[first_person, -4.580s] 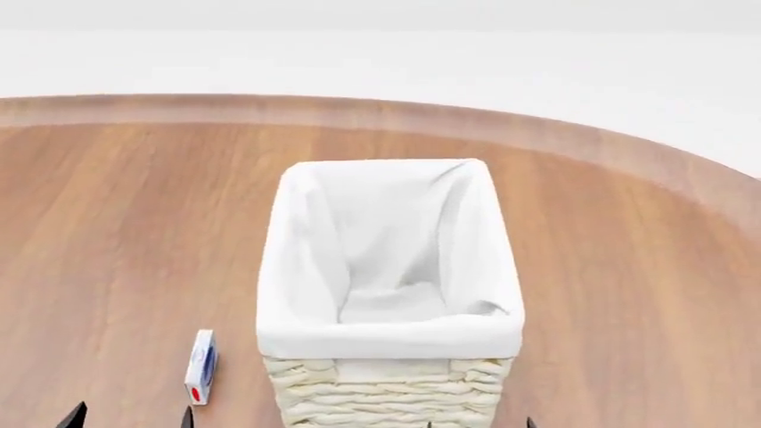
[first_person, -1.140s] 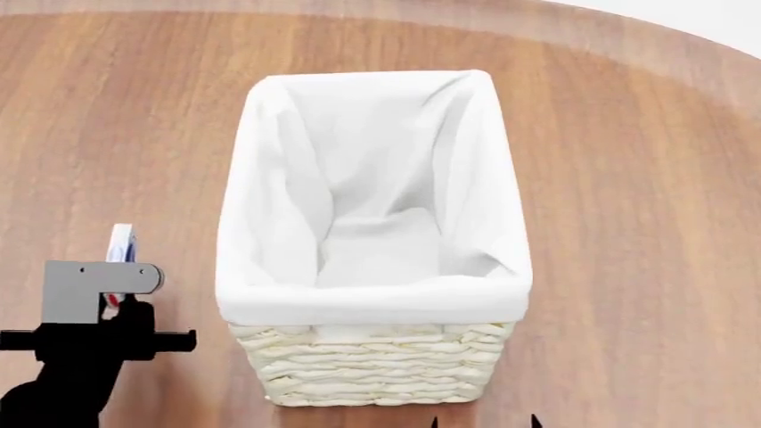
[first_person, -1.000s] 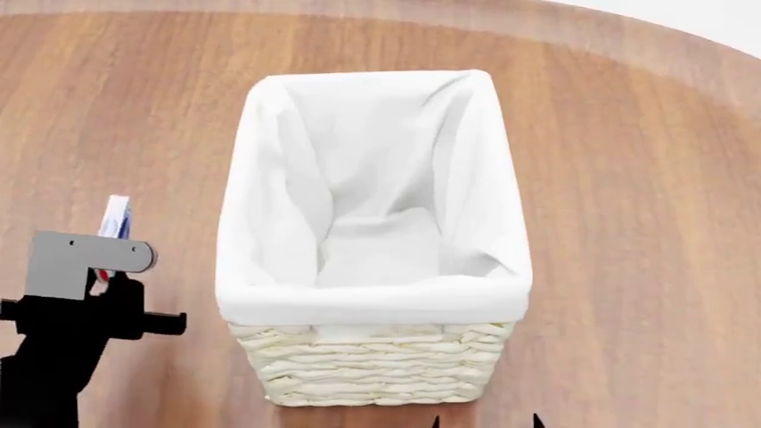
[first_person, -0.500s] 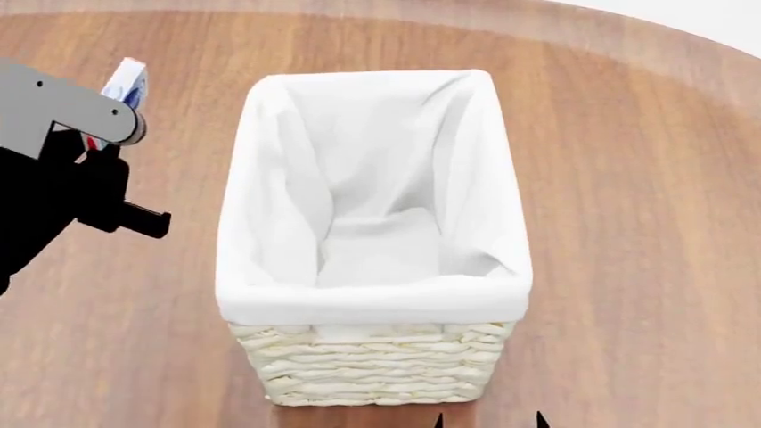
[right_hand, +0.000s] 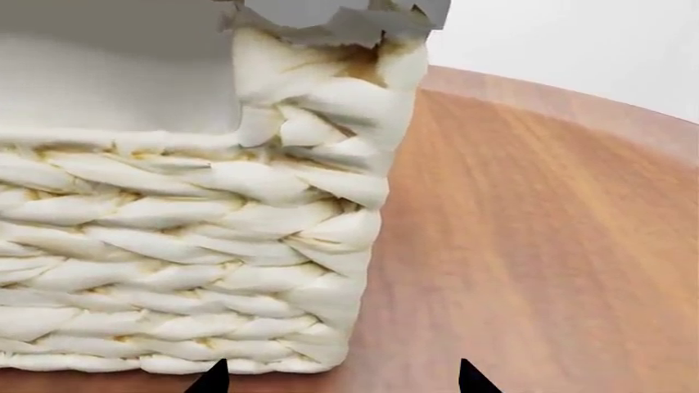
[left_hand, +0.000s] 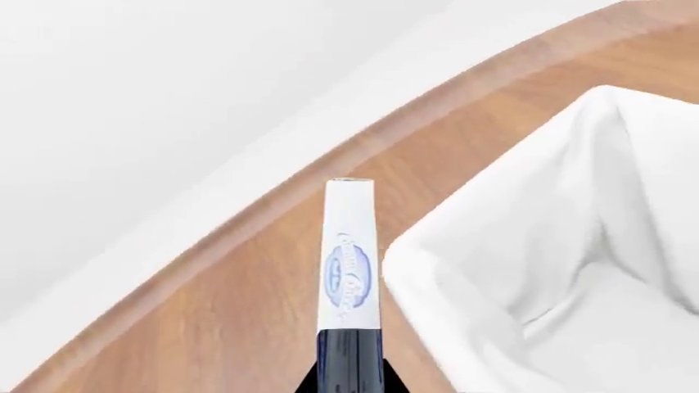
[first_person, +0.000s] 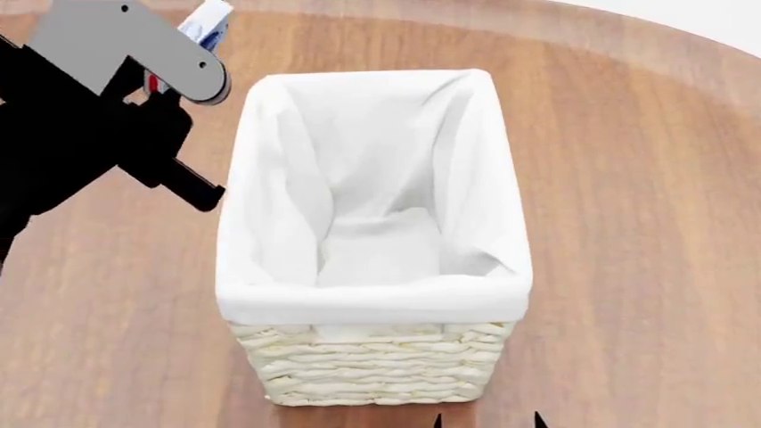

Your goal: Pick up the cream cheese box, and put it in the basket.

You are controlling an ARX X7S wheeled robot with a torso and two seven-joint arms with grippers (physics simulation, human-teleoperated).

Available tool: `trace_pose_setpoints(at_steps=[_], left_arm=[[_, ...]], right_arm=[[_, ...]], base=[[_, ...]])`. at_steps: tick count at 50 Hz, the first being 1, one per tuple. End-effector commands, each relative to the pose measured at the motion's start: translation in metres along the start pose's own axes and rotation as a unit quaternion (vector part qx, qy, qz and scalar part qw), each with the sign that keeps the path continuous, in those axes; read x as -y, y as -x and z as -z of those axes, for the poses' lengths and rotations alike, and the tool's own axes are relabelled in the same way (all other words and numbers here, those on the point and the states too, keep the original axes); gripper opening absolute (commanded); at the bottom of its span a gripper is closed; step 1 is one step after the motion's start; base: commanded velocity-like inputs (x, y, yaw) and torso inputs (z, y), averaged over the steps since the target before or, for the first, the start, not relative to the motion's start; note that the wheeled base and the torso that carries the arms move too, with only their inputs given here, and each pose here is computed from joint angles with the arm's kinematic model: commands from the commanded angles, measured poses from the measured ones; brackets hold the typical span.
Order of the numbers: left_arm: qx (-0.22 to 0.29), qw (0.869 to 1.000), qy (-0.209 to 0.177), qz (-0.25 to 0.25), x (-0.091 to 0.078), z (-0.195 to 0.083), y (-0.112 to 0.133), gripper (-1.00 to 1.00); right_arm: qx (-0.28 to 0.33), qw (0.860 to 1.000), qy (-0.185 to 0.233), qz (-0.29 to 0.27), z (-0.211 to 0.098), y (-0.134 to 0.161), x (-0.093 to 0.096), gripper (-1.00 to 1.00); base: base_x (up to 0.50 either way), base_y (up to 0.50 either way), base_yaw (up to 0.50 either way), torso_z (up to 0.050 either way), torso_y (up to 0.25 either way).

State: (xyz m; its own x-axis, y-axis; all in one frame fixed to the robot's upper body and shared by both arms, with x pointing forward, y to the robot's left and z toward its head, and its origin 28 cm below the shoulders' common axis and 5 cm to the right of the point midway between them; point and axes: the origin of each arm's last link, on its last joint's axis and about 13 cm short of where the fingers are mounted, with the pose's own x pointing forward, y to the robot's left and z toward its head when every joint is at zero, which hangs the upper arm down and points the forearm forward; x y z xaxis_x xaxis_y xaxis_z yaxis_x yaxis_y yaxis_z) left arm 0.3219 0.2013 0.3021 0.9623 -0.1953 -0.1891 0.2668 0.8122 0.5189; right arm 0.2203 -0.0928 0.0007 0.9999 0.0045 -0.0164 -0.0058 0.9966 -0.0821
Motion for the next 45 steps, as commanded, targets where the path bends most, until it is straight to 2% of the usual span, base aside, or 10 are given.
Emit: trace_pose_setpoints(at_steps=[1, 7, 13, 18, 20, 22, 24, 31, 36, 45], left_arm=[[0.01, 0.997, -0.057, 0.044, 0.014, -0.026, 0.0, -1.0], [-0.011, 0.992, -0.067, 0.107, 0.024, -0.029, -0.023, -1.0], [-0.009, 0.984, -0.097, 0.149, 0.039, -0.03, -0.038, -1.0], [-0.011, 0.984, -0.098, 0.149, 0.046, -0.034, -0.051, -1.0], [-0.019, 0.985, -0.075, 0.155, 0.043, -0.04, -0.058, -1.0], [-0.027, 0.985, -0.081, 0.148, 0.045, -0.041, -0.067, -1.0], [-0.029, 0.983, -0.075, 0.166, 0.047, -0.041, -0.072, -1.0], [-0.075, 0.98, -0.062, 0.174, 0.052, -0.024, -0.097, -1.0], [-0.099, 0.979, -0.05, 0.173, 0.052, -0.013, -0.102, -1.0], [-0.117, 0.975, -0.055, 0.179, 0.056, 0.001, -0.105, -1.0]], right_arm=[[0.001, 1.0, 0.001, 0.0, 0.0, 0.0, 0.0, 1.0], [0.002, 1.0, 0.0, 0.0, 0.0, 0.0, 0.0, 1.0], [-0.001, 1.0, -0.003, 0.001, -0.001, -0.002, 0.001, 1.0], [-0.001, 1.0, -0.006, 0.002, -0.002, -0.002, 0.002, 1.0], [-0.002, 1.0, -0.005, 0.001, -0.001, -0.003, 0.002, 1.0], [-0.003, 1.0, -0.005, 0.0, 0.0, -0.003, 0.002, 1.0], [-0.004, 1.0, -0.005, -0.001, 0.0, -0.003, 0.002, 1.0], [-0.003, 1.0, -0.008, 0.0, -0.002, -0.002, 0.003, 1.0], [-0.004, 1.0, -0.009, -0.003, -0.002, -0.002, 0.002, 1.0], [-0.002, 1.0, -0.01, -0.005, -0.003, 0.0, 0.002, 1.0]], base=[[0.0, 0.0, 0.0, 0.0, 0.0], [0.0, 0.0, 0.0, 0.0, 0.0], [0.0, 0.0, 0.0, 0.0, 0.003], [0.0, 0.0, 0.0, 0.0, 0.0], [0.0, 0.0, 0.0, 0.0, 0.0], [0.0, 0.0, 0.0, 0.0, 0.0], [0.0, 0.0, 0.0, 0.0, 0.0], [0.0, 0.0, 0.0, 0.0, 0.0], [0.0, 0.0, 0.0, 0.0, 0.002], [0.0, 0.0, 0.0, 0.0, 0.0]])
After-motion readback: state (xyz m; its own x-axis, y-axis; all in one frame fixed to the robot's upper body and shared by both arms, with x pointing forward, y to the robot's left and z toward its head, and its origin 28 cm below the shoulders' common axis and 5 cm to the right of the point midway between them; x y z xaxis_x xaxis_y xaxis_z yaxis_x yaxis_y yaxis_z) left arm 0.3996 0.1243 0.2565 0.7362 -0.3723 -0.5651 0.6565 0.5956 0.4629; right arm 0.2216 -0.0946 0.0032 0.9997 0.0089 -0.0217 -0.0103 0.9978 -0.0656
